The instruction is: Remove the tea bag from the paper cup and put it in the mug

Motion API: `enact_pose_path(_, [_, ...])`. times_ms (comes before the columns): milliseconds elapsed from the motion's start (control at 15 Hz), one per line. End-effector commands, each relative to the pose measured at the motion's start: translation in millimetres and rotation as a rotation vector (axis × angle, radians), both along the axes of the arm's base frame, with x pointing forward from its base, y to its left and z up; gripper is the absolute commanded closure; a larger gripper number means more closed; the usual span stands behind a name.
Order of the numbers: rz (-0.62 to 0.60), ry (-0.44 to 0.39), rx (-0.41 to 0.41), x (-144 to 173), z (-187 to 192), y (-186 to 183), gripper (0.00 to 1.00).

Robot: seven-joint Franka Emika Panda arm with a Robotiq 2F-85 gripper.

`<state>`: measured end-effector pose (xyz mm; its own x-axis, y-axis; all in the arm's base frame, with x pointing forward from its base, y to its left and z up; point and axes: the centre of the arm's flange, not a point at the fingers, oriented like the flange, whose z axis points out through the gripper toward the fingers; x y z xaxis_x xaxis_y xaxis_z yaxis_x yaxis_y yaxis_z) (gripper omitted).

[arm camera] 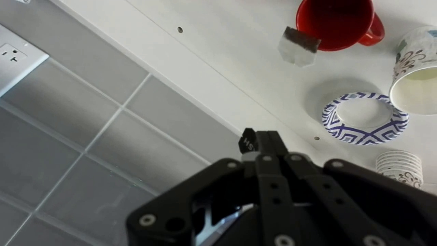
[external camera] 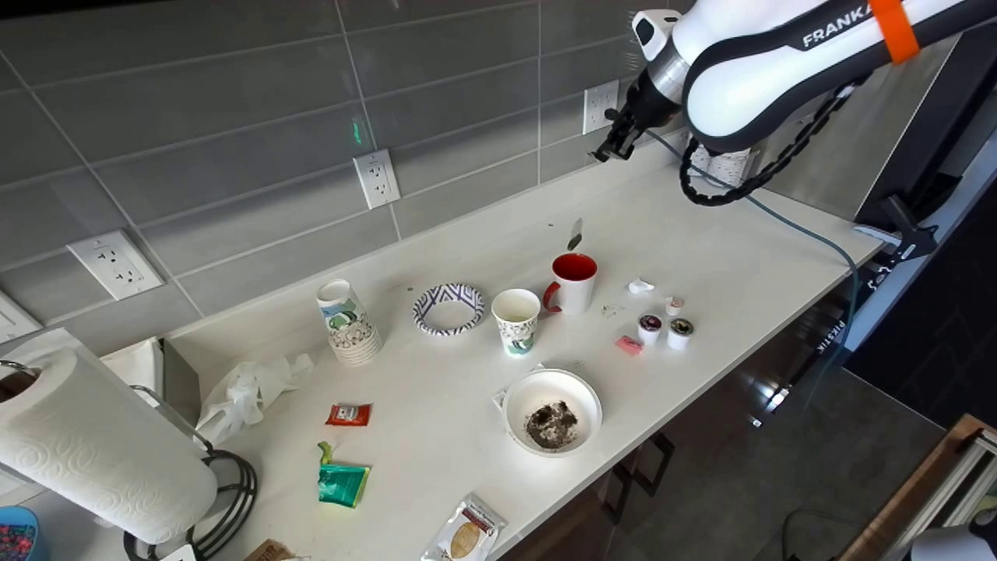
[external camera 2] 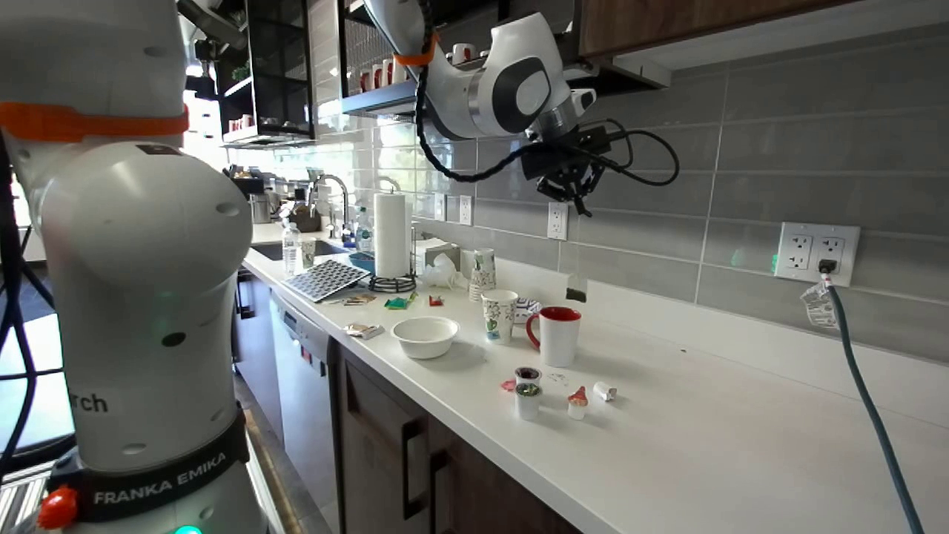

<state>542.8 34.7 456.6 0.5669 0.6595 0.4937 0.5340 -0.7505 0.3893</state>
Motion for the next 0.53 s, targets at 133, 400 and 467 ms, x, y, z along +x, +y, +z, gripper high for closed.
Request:
enact_pose_path(133, [-0.005,0.047,0.02,-11.3,-11.3,7.1,1.0])
enact_pose_path(400, [0.006,0.05,0.018,-12.2,-12.6,13.0,1.0])
enact_pose_path(467, [0.008,0.05,0.017,-12.2,-12.8,14.1,1.0])
